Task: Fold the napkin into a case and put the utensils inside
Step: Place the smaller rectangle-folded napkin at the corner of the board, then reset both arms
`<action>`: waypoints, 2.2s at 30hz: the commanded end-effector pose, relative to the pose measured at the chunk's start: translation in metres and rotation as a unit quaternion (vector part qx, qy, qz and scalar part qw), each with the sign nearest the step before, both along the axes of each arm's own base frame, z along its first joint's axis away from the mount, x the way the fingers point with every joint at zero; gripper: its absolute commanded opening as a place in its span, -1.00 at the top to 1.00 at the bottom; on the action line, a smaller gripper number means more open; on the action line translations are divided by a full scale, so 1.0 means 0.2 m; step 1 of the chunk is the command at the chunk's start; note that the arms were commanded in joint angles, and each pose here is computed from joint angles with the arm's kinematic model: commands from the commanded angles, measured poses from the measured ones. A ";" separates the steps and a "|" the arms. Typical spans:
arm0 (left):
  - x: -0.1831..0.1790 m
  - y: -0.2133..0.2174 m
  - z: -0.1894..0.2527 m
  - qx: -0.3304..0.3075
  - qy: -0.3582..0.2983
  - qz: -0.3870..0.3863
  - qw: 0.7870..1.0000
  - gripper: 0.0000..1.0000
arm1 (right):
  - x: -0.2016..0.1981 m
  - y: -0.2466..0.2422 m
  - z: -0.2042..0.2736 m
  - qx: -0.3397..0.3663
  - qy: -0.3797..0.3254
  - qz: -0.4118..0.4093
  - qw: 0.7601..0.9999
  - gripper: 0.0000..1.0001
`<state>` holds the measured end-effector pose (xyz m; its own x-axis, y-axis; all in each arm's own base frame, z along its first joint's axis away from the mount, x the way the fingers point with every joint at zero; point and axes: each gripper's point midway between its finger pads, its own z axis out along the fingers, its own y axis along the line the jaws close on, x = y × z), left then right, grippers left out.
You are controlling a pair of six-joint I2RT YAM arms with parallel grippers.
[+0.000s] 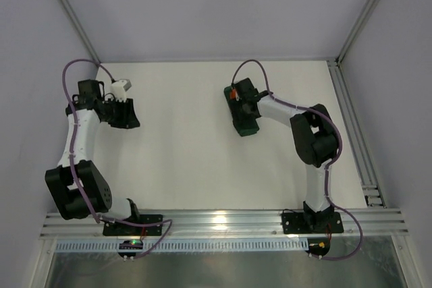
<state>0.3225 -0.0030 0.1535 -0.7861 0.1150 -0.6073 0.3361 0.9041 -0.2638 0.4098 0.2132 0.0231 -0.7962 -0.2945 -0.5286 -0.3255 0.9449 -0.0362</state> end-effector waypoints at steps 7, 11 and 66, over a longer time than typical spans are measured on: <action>-0.08 0.19 0.21 -0.016 -0.058 0.030 0.998 0.17 | -0.01 -0.32 -0.19 -0.039 0.161 -0.031 0.986 -0.27; -0.11 0.25 0.24 -0.022 -0.065 0.037 0.997 0.16 | 0.12 -0.31 -0.16 -0.008 0.178 -0.052 0.983 -0.27; -0.50 0.40 -0.02 0.043 0.002 0.079 0.996 -0.04 | -0.12 -1.61 0.92 0.100 -0.179 -0.397 0.895 -0.47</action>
